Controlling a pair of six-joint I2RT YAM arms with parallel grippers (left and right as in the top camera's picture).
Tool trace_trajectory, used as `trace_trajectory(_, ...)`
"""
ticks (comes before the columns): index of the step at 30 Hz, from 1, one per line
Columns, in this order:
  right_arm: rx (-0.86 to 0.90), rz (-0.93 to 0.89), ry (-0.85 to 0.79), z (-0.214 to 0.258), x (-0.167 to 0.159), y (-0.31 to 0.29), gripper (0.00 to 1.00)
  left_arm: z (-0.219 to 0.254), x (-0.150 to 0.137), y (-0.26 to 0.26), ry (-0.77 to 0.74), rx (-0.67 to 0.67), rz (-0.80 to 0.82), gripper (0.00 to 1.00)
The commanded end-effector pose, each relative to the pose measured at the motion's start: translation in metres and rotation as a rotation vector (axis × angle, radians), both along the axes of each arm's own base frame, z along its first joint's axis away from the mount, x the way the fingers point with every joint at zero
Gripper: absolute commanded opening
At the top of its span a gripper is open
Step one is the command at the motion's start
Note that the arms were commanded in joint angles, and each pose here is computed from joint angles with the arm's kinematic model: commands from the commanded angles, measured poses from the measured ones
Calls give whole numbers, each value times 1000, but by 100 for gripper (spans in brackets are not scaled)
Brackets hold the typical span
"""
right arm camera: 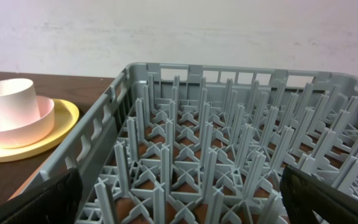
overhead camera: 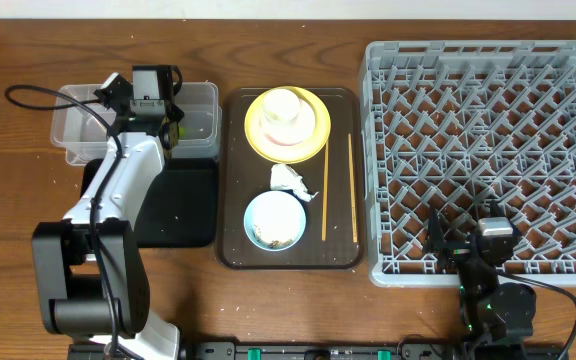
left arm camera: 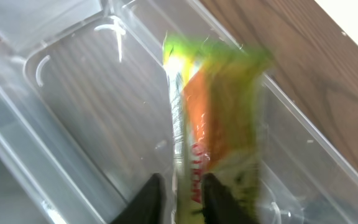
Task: Sort waste into correct bins and load items into the dishwasher rack
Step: 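Carry the wrapper with left gripper and drop it into clear bin, then reach left gripper to the white tissue and grasp it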
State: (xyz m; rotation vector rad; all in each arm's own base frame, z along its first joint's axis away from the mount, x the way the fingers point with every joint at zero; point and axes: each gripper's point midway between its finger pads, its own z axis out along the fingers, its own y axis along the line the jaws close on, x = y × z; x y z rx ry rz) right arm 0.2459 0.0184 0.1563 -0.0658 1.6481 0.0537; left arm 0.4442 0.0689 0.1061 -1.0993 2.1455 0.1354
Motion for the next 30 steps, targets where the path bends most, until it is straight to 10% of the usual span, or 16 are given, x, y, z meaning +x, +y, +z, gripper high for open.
trace_trajectory(1, 3, -11, 4, -1, 0, -3, 99, 3, 2, 4, -11, 6, 10, 45)
trace_trajectory(10, 3, -11, 4, -1, 0, -3, 99, 57, -5, -24, -99, -68, -129, 49)
trace_trajectory(17, 3, -11, 4, -1, 0, -3, 99, 93, -38, -135, -104, -340, -587, 49)
trace_trajectory(30, 3, -11, 4, -1, 0, -3, 99, 14, -107, -245, 285, -157, -1020, 52)
